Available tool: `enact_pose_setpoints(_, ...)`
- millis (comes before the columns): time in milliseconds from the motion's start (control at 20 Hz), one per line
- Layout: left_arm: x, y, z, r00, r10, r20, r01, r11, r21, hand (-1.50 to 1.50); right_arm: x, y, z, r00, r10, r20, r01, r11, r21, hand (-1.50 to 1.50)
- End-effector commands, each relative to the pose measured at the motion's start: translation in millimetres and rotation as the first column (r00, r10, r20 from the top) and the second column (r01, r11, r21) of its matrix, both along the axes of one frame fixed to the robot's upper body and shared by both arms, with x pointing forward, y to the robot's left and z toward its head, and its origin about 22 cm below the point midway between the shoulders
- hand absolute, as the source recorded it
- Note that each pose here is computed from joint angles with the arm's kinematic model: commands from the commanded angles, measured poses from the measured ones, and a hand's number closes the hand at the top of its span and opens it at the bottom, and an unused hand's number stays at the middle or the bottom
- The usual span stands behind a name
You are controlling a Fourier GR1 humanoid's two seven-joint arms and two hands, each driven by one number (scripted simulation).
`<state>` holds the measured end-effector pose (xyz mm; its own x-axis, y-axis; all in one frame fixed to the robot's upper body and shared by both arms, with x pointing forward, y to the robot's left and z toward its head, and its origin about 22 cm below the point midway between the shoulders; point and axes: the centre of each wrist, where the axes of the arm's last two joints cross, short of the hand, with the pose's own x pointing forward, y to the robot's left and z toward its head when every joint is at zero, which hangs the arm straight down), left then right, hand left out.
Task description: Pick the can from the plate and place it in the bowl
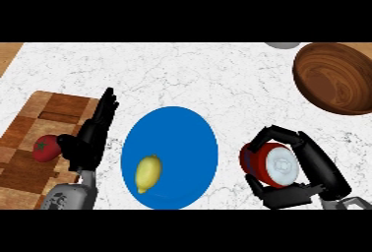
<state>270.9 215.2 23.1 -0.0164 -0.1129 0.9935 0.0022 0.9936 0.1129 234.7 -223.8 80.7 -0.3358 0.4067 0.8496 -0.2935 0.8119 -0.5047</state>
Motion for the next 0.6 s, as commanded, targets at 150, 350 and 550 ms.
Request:
enact_pose_setpoints(150,-5.2,-3.7,-15.1,1.0,-0.006,0.012,0.006,1.0,0.0,0.0,-24.5,-37.3,71.1,0.959,-0.071,0.273,0.071,0.997,0.01,1.5)
enact_pose_setpoints(350,8.9,-7.3,13.8,1.0,-0.005,-0.002,0.005,1.0,0.001,0.0,-51.9,-28.8,107.2,0.946,-0.16,0.284,0.171,0.985,-0.016,1.5)
enact_pose_setpoints(550,-2.9,13.2,25.5,1.0,-0.025,0.009,0.025,1.0,0.015,0.0,-37.3,-48.0,154.2,0.929,-0.218,0.297,0.252,0.964,-0.082,1.5)
